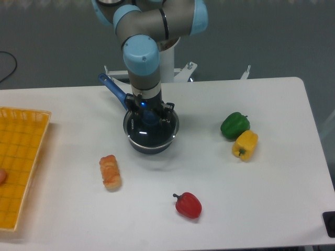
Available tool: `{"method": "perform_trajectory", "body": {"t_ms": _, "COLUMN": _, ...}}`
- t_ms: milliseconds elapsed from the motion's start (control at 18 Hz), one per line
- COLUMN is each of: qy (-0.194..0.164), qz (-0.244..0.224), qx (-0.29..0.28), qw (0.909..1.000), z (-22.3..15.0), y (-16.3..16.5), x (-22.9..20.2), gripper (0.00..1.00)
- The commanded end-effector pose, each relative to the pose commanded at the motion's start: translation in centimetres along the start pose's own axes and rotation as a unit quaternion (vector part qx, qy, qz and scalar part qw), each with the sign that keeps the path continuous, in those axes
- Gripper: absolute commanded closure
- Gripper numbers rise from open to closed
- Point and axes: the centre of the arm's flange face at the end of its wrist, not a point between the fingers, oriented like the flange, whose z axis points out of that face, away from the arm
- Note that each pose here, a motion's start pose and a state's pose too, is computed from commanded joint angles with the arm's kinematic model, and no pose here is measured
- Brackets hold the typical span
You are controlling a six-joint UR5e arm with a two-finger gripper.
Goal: Open the lid
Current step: 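Carry the held lid up and away from the saucepan toward the peppers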
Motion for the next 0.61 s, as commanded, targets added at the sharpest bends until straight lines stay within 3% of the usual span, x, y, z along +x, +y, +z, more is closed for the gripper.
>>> {"method": "perform_trajectory", "body": {"t_ms": 167, "qy": 0.001, "qz": 0.008, "qx": -0.003, "qw": 1.0, "z": 0.4, "y": -0.4, "x": -1.0, "gripper": 0.43}}
{"method": "perform_trajectory", "body": {"t_ms": 611, "qy": 0.001, "qz": 0.06, "qx": -0.002, "qw": 0.9982, "z": -3.4, "y": -2.0, "x": -5.8, "gripper": 0.43}}
